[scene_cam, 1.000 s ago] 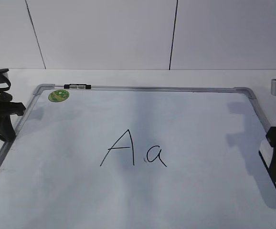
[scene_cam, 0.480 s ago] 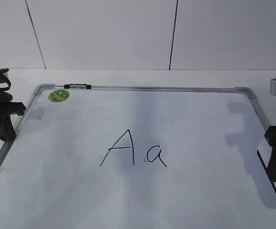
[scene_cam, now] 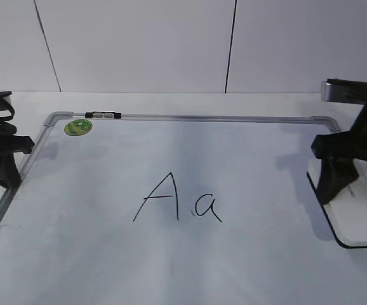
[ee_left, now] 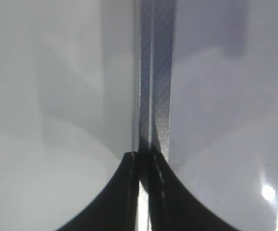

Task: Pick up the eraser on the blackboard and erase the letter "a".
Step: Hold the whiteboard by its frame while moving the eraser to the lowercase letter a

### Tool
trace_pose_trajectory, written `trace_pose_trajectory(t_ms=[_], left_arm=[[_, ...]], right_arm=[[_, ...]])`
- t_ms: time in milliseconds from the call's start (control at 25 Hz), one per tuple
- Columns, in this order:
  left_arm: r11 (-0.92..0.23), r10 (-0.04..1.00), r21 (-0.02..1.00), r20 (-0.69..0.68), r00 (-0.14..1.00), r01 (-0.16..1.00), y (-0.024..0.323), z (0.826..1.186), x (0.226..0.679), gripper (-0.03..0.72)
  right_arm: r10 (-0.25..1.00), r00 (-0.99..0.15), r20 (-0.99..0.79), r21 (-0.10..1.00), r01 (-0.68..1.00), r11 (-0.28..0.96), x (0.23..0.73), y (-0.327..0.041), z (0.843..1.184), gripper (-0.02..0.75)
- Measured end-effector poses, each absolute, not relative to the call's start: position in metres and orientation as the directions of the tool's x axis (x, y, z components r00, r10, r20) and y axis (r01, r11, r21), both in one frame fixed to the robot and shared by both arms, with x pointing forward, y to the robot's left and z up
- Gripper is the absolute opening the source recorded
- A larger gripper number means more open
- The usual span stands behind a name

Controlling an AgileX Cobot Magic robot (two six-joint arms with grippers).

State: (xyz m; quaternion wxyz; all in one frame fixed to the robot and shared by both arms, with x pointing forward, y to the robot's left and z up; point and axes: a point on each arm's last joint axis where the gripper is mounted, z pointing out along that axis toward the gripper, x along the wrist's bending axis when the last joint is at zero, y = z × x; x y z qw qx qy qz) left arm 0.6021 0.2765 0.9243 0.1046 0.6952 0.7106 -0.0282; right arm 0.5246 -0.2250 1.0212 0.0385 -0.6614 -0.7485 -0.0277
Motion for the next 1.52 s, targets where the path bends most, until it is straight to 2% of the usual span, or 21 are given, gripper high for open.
trace_pose_trajectory(t_ms=[320,520,760,1080,1520], left_arm=[[0.039,0.98,0.105,-0.198,-0.017,0.994,0.276,0.924,0.602,0.016],[0.041,0.979,0.107,-0.202,-0.019,0.993,0.275,0.925,0.602,0.016],[0.043,0.979,0.109,-0.203,-0.02,0.993,0.275,0.925,0.603,0.016],[0.043,0.979,0.113,-0.205,-0.019,0.993,0.275,0.925,0.603,0.016],[0.045,0.978,0.114,-0.206,-0.021,0.992,0.275,0.925,0.603,0.016]], right_arm=[[0.957,-0.29,0.002,0.021,0.957,0.29,0.551,-0.17,1.016,0.527],[0.939,-0.343,-0.002,-0.016,0.939,0.343,0.556,-0.145,0.999,0.527],[0.935,-0.352,0.042,-0.057,0.933,0.354,0.562,-0.134,0.981,0.527],[0.933,-0.346,0.099,-0.05,0.935,0.352,0.572,-0.123,0.979,0.527],[0.911,-0.401,0.098,-0.103,0.906,0.41,0.566,-0.101,0.957,0.527]])
